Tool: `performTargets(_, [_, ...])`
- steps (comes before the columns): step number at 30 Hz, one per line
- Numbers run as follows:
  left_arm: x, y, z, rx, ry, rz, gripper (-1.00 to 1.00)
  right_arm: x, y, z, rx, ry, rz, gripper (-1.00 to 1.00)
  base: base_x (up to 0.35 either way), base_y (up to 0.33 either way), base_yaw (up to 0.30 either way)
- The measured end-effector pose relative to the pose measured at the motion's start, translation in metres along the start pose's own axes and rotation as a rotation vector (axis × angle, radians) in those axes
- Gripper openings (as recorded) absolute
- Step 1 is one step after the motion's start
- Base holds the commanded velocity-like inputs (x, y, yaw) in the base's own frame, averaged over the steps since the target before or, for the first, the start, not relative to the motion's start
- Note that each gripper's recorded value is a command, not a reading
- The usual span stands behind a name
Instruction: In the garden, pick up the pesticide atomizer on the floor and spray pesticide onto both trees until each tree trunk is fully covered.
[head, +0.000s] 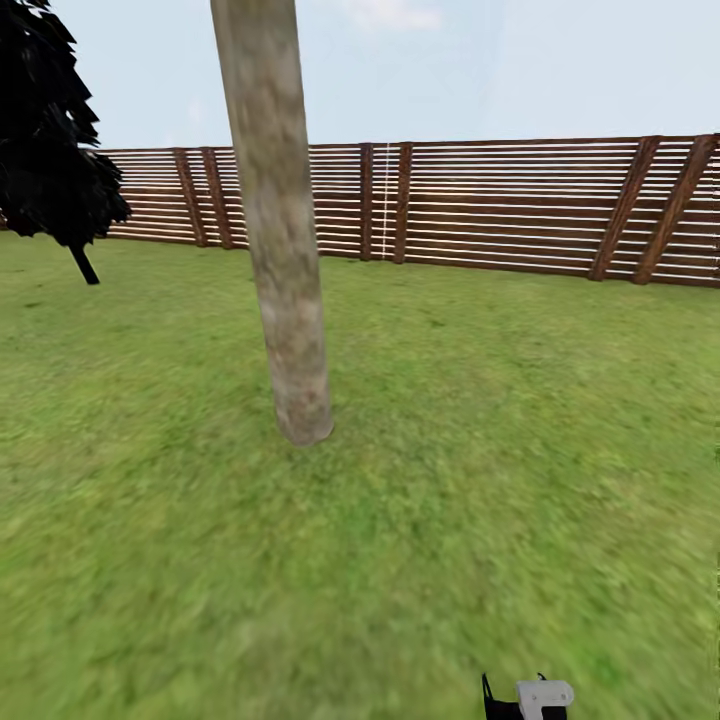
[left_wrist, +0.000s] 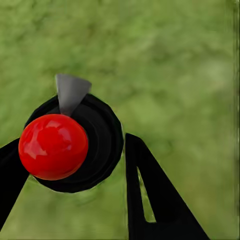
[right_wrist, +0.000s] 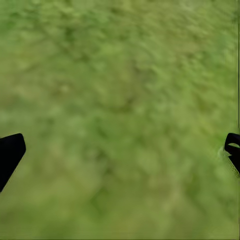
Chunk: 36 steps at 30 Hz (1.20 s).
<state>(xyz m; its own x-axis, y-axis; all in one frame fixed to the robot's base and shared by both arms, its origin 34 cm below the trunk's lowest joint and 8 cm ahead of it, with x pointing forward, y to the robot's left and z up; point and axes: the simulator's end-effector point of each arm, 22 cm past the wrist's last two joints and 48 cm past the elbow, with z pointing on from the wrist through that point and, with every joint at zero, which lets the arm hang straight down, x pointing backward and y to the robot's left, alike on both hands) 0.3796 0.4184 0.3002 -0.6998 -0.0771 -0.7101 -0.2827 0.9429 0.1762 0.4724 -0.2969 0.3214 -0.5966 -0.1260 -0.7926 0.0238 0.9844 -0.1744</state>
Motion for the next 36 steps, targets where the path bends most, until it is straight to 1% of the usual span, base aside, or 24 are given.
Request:
performTargets(5, [0.0,0.0,0.0,0.001,-0.001,0.001,-1.0,0.0,0.0,0.0,-0.001,0.001,0.0,1.0,0.34,0.0,-0.268])
performTargets(9, [0.0,0.0,0.0,-0.001,-0.001,0.0,-1.0,0.001,0.0,0.0,-0.001,0.002,-0.001,1.0,0.34,0.004,-0.065])
performTargets(12, [-0.001,0.001,0.0,-0.002,-0.002,0.001,-1.0,0.001,0.0,0.0,-0.001,0.002,-0.001,1.0,0.34,0.07,0.049])
performTargets(18, [-0.001,0.001,0.0,-0.004,-0.004,0.0,-1.0,0.0,0.0,0.0,0.0,-0.001,0.0,1.0,0.336,0.102,0.175])
performTargets(22, [-0.003,0.001,0.001,-0.001,-0.008,0.003,-1.0,-0.001,-0.001,0.001,0.003,-0.001,0.0,1.0,0.101,0.035,0.017])
performTargets(24, [-0.004,-0.003,0.002,0.015,-0.008,0.021,-1.0,-0.002,0.0,0.001,-0.006,-0.004,-0.006,1.0,0.011,0.004,0.002])
performTargets(25, [-0.007,-0.009,0.004,0.036,-0.01,0.047,-1.0,-0.006,0.002,0.003,-0.012,-0.015,-0.009,1.0,0.004,0.001,0.001])
performTargets(27, [-0.009,-0.024,0.004,0.098,-0.017,0.124,-1.0,-0.036,0.014,0.012,-0.055,-0.089,-0.044,1.0,0.002,0.001,0.0])
performTargets(28, [-0.01,-0.043,0.003,0.175,-0.023,0.207,-1.0,-0.062,0.032,0.018,-0.119,-0.154,-0.103,1.0,0.0,0.0,0.0])
performTargets(29, [-0.014,-0.063,0.003,0.265,-0.037,0.294,-1.0,-0.082,0.055,0.02,-0.198,-0.201,-0.173,1.0,0.0,0.0,0.0])
performTargets(30, [-0.027,-0.091,0.006,0.374,-0.065,0.387,-1.0,-0.092,0.079,0.02,-0.282,-0.216,-0.25,1.0,0.0,0.0,0.0])
performTargets(31, [-0.044,-0.115,0.01,0.471,-0.084,0.452,-1.0,-0.093,0.099,0.02,-0.358,-0.196,-0.329,1.0,0.0,0.0,0.0])
performTargets(32, [-0.055,-0.134,0.014,0.553,-0.068,0.504,-1.0,-0.088,0.114,0.021,-0.429,-0.145,-0.401,1.0,0.0,0.0,0.0])
performTargets(33, [-0.062,-0.148,0.017,0.625,-0.025,0.535,-1.0,-0.087,0.128,0.022,-0.5,-0.095,-0.445,1.0,0.0,0.0,0.0])
performTargets(34, [-0.064,-0.157,0.017,0.681,0.013,0.555,-1.0,-0.092,0.138,0.023,-0.555,-0.07,-0.466,1.0,0.0,0.0,0.0])
performTargets(35, [-0.07,-0.172,0.013,0.769,0.05,0.592,-1.0,-0.102,0.151,0.024,-0.637,-0.049,-0.488,1.0,0.0,0.0,0.0])
performTargets(36, [-0.081,-0.183,0.011,0.835,0.067,0.628,-1.0,-0.115,0.162,0.023,-0.709,-0.042,-0.505,1.0,0.0,0.0,0.0])
